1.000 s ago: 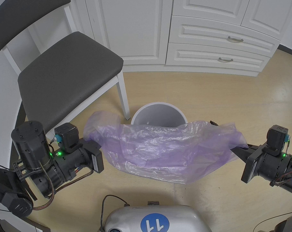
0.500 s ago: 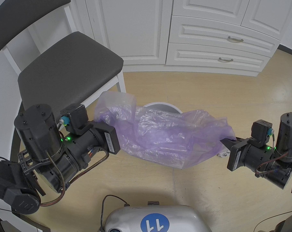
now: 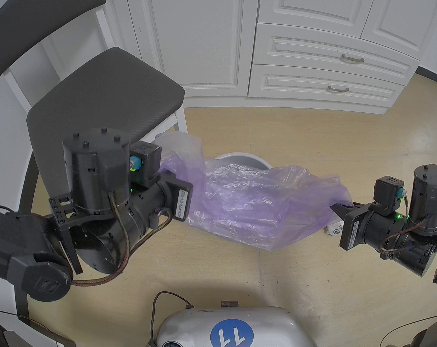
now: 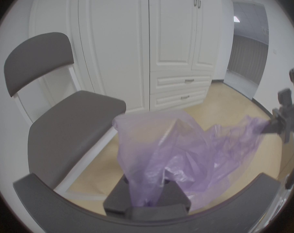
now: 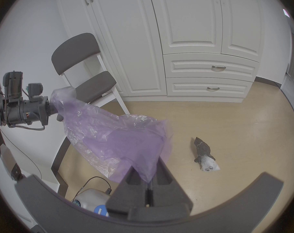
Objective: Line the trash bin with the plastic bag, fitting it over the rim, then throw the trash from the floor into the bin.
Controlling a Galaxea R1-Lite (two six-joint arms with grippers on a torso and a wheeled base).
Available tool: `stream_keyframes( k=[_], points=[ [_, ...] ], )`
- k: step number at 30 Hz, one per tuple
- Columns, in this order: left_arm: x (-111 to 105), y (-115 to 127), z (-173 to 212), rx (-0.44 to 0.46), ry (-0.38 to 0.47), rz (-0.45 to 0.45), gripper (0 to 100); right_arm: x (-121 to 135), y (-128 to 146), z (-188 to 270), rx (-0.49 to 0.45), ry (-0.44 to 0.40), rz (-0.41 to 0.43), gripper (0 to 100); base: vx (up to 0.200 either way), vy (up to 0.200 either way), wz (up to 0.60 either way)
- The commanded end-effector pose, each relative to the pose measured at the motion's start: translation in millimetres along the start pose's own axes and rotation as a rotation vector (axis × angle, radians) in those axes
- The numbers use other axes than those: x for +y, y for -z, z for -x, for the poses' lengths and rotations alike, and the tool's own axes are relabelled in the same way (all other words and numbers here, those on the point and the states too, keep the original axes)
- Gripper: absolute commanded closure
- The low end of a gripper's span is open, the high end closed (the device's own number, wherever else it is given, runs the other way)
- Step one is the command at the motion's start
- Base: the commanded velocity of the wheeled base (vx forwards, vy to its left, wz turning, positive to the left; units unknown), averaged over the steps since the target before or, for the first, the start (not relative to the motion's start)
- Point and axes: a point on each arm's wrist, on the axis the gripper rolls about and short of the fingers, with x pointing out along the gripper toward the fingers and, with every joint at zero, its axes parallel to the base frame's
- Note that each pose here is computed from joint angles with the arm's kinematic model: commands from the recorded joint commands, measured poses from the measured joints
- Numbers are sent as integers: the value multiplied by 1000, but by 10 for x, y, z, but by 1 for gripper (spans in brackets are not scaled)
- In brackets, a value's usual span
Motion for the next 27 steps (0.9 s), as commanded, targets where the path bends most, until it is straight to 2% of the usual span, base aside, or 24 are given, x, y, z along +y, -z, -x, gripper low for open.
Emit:
stream_keyframes(
  k=[1, 4, 5, 7, 8, 11, 15, 16, 17, 20, 23, 27],
  points=[
    [-68, -84, -71, -72, -20, 30, 100, 1, -17, 10, -6, -3, -2, 100, 0, 0, 0],
    [24, -47, -99, -59, -43, 38, 100, 4, -15, 3, -5, -3, -1, 100, 0, 0, 0],
    [138, 88, -127, -31, -25, 24, 100, 3, -9, 3, 1, -2, 1, 100, 0, 0, 0],
    [125, 183, -112, -21, 58, 17, 100, 1, -2, 4, 6, -2, 2, 100, 0, 0, 0],
    [102, 248, -49, -52, 154, 16, 100, 0, 11, 13, 11, -3, 6, 100, 0, 0, 0],
    [64, 270, -12, -145, 213, 36, 100, -8, 11, 34, 18, 0, 16, 100, 0, 0, 0],
    [76, 254, -62, -246, 193, 50, 100, -24, -8, 92, 62, 4, 31, 100, 0, 0, 0],
    [74, 256, -64, -247, 192, 45, 100, -25, -12, 95, 62, 4, 31, 100, 0, 0, 0],
    [86, 290, -40, -243, 170, -24, 100, -29, -38, 116, 63, 6, 28, 100, 0, 0, 0],
    [134, 386, 87, -218, 156, -129, 100, -37, -57, 146, 59, 5, 27, 100, 0, 0, 0],
    [122, 389, 108, -211, 161, -129, 100, -42, -45, 155, 69, 7, 30, 100, 0, 0, 0],
    [130, 382, 90, -198, 113, -125, 100, -35, -40, 165, 78, 1, 33, 100, 0, 0, 0]
  ],
)
